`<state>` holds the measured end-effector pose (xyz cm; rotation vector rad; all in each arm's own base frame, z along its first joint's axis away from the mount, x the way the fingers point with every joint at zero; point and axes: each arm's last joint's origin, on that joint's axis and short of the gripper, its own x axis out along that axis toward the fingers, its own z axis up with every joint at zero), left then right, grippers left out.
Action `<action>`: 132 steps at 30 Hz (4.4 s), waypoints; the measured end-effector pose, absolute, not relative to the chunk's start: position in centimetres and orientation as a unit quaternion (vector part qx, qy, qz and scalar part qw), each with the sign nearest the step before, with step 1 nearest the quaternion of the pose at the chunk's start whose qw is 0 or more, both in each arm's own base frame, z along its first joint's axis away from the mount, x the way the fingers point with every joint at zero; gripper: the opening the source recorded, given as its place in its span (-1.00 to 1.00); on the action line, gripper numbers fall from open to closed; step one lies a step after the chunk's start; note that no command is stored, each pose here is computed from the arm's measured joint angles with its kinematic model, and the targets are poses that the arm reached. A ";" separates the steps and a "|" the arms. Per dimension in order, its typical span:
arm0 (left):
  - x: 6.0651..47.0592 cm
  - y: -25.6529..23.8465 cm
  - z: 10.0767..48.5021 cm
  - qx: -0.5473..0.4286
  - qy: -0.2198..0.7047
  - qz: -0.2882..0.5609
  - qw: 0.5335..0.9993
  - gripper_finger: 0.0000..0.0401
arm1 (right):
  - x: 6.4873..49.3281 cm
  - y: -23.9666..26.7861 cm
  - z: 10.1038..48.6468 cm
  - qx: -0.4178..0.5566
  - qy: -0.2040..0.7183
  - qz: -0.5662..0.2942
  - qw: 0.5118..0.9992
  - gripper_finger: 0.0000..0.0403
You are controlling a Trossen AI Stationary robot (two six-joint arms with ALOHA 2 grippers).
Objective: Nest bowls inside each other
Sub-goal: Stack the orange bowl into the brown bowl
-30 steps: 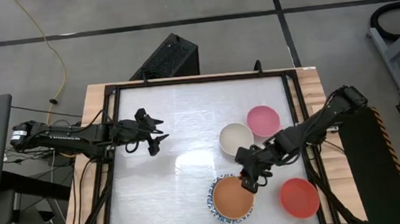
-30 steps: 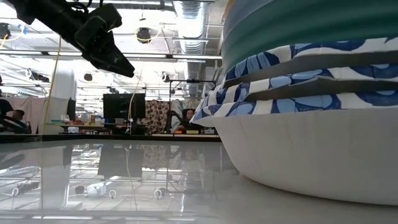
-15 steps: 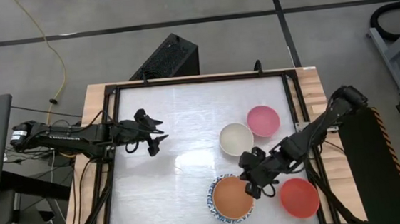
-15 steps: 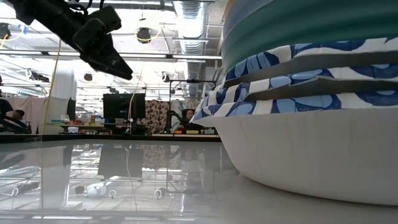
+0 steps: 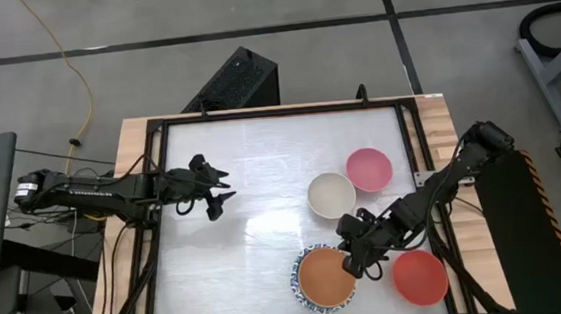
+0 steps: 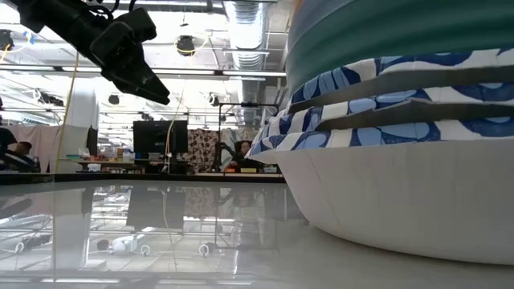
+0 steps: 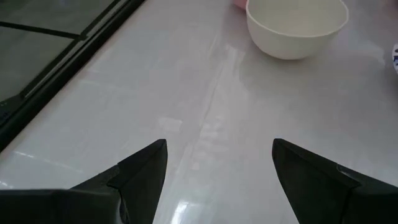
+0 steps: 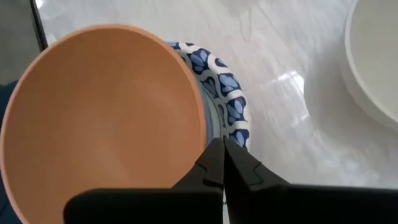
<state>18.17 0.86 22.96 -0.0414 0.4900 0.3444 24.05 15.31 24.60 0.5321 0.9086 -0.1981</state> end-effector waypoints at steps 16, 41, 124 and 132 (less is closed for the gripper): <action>18.2 0.9 23.0 -0.024 0.241 0.169 0.955 0.39 | 22.7 13.2 26.8 0.241 0.406 -0.117 0.874 -0.89; 17.7 0.8 22.2 -0.045 0.281 0.165 0.945 0.39 | 14.3 15.5 25.9 0.317 0.625 -0.225 0.677 -0.76; 17.9 0.8 22.4 -0.036 0.271 0.166 0.948 0.39 | 16.8 17.5 19.7 0.372 0.635 -0.371 0.566 -0.95; 17.9 0.8 22.4 -0.033 0.269 0.164 0.949 0.39 | 17.2 17.4 20.3 0.391 0.615 -0.395 0.559 -0.96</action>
